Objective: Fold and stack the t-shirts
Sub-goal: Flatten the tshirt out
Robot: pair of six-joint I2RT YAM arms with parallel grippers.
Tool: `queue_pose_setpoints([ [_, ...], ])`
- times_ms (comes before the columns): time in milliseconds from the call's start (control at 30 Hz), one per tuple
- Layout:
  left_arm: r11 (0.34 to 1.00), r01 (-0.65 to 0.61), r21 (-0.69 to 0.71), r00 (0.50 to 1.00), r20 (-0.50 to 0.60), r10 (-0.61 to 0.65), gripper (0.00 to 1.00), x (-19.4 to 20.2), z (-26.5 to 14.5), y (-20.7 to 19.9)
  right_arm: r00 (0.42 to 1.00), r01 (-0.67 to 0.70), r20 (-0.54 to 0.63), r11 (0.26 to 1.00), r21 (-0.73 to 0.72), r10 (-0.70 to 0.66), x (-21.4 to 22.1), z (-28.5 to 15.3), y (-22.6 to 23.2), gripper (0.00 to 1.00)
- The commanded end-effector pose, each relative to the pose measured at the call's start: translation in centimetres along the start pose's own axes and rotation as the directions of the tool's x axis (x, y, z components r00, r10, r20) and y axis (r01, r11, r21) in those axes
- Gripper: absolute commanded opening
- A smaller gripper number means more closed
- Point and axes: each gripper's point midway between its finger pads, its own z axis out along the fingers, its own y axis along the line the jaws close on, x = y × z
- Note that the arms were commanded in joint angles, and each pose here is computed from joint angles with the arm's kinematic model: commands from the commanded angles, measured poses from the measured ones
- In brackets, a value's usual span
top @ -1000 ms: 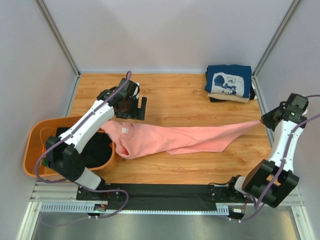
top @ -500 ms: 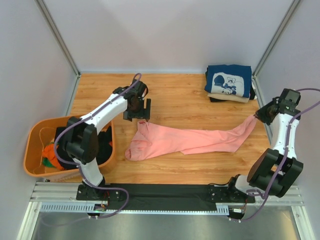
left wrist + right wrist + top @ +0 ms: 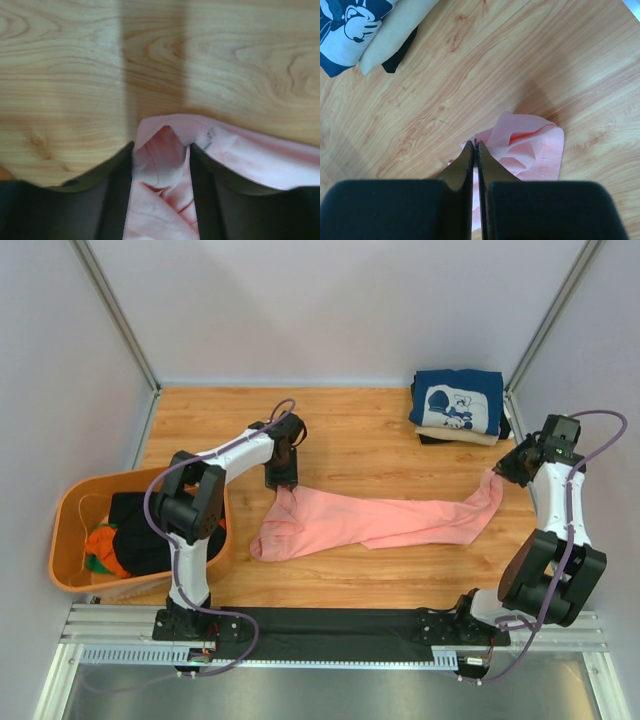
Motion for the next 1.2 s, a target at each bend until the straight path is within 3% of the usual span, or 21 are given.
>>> queue_pose_setpoints([
  [0, 0.998, 0.033, 0.051, 0.996, 0.078, -0.037, 0.42, -3.0, 0.1, -1.8, 1.000, 0.026, 0.011, 0.999, -0.027, -0.026, -0.1, 0.4, 0.5, 0.00],
  [33, 0.998, 0.035, 0.060, 0.995, 0.092, -0.041, 0.15, -3.6, -0.1, -2.1, 0.999, 0.030, 0.013, 0.999, -0.031, -0.029, -0.1, 0.2, 0.6, 0.00],
  [67, 0.998, 0.034, 0.057, 0.994, 0.103, -0.039, 0.00, -3.9, -0.3, -2.1, 1.000, 0.029, 0.010, 0.999, -0.033, -0.029, 0.0, 0.2, 0.6, 0.00],
  [167, 0.997, 0.010, 0.076, 0.978, 0.205, -0.025, 0.00, -6.4, -3.8, -2.3, 0.999, 0.035, 0.014, 0.998, -0.054, -0.035, 0.1, -0.8, 1.4, 0.00],
  [267, 0.992, -0.052, 0.115, 0.921, 0.389, 0.003, 0.00, -10.0, -11.2, -2.3, 0.998, 0.043, 0.051, 0.994, -0.098, -0.038, -0.8, -3.2, 2.9, 0.00],
  [433, 0.973, -0.127, 0.194, 0.739, 0.673, -0.038, 0.00, -11.9, -26.8, -0.3, 0.975, 0.084, 0.218, 0.973, -0.214, -0.036, -3.5, -10.9, 6.5, 0.00],
  [500, 0.957, -0.159, 0.244, 0.623, 0.777, -0.094, 0.00, -11.0, -33.2, 1.2, 0.960, 0.083, 0.281, 0.964, -0.253, -0.009, -4.0, -13.7, 7.3, 0.00],
  [533, 0.956, -0.169, 0.242, 0.617, 0.782, -0.089, 0.00, -9.8, -32.8, 1.7, 0.943, 0.096, 0.333, 0.957, -0.275, 0.001, -4.0, -15.9, 7.6, 0.00],
  [600, 0.938, -0.186, 0.291, 0.506, 0.847, -0.163, 0.00, -8.0, -36.8, 3.4, 0.916, 0.096, 0.399, 0.958, -0.271, 0.022, -3.7, -18.1, 7.0, 0.00],
  [633, 0.943, -0.176, 0.281, 0.534, 0.832, -0.148, 0.01, -6.7, -34.1, 3.9, 0.909, 0.088, 0.417, 0.962, -0.260, 0.029, -3.4, -18.4, 6.4, 0.00],
  [667, 0.938, -0.169, 0.302, 0.503, 0.845, -0.182, 0.06, -5.6, -35.0, 4.7, 0.901, 0.078, 0.433, 0.966, -0.245, 0.037, -3.2, -18.6, 5.8, 0.00],
  [700, 0.940, -0.159, 0.303, 0.517, 0.836, -0.182, 0.14, -4.7, -34.0, 5.1, 0.894, 0.062, 0.445, 0.974, -0.218, 0.043, -2.4, -18.3, 4.5, 0.00],
  [733, 0.944, -0.148, 0.295, 0.564, 0.809, -0.165, 0.28, -3.5, -31.3, 5.3, 0.894, 0.053, 0.447, 0.977, -0.204, 0.045, -2.0, -18.1, 3.8, 0.00],
  [933, 0.914, -0.057, 0.401, 0.713, 0.657, -0.244, 0.77, 2.4, -24.5, 5.5, 0.866, -0.050, 0.491, 0.993, -0.104, 0.095, 0.1, -16.6, -0.9, 0.00],
  [1033, 0.904, 0.022, 0.427, 0.751, 0.590, -0.297, 0.82, 3.9, -22.2, 5.7, 0.858, -0.090, 0.505, 0.995, -0.042, 0.099, -0.1, -15.8, -2.5, 0.00],
  [1167, 0.928, 0.075, 0.364, 0.793, 0.542, -0.277, 0.81, 4.1, -19.8, 6.1, 0.873, -0.115, 0.471, 0.992, -0.049, 0.125, -0.1, -14.5, -2.7, 0.00],
])
